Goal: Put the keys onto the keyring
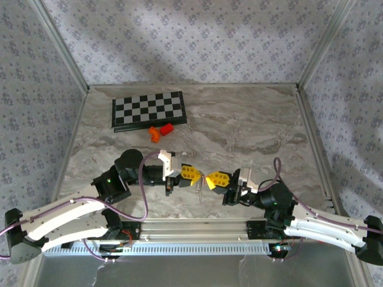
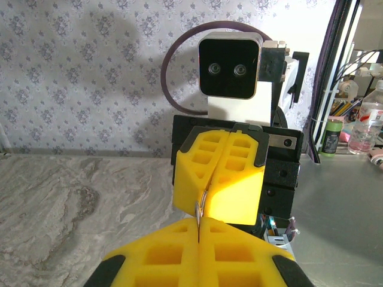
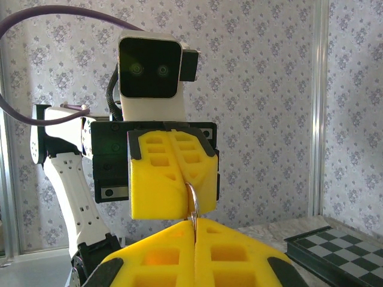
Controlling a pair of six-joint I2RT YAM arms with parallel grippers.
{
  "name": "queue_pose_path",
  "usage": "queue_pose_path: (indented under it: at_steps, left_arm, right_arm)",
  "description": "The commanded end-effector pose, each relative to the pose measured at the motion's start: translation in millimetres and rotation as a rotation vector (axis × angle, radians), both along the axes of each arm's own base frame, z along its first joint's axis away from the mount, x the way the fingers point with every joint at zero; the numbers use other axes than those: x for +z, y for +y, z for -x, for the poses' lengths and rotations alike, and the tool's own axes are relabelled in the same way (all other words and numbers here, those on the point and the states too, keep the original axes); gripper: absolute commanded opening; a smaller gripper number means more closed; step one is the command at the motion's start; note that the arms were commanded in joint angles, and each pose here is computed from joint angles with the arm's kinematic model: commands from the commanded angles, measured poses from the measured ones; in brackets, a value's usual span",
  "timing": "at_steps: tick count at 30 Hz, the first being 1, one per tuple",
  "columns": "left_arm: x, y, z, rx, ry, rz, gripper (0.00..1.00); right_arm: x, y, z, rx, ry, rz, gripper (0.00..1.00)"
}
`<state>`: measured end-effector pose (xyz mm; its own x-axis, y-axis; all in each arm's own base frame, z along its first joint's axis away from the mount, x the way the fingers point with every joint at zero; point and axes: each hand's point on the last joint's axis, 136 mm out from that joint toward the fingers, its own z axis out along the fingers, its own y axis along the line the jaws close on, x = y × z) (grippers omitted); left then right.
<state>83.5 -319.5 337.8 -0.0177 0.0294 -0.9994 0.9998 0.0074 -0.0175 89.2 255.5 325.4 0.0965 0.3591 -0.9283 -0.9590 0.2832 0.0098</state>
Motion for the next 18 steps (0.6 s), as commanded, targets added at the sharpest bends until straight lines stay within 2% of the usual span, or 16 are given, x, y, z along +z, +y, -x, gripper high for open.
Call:
queue_pose_path:
  at_steps: [1, 18]
  left_arm:
    - [26.8, 1.6, 11.4, -0.047, -0.044, 0.063, 0.0]
    - [27.8, 2.1, 11.3, -0.045, -0.048, 0.062, 0.0]
  right_arm:
    - [14.9, -6.8, 1.0, -0.013, -0.025, -0.046, 0.0]
    - [15.9, -8.5, 1.9, -0.013, -0.025, -0.057, 0.0]
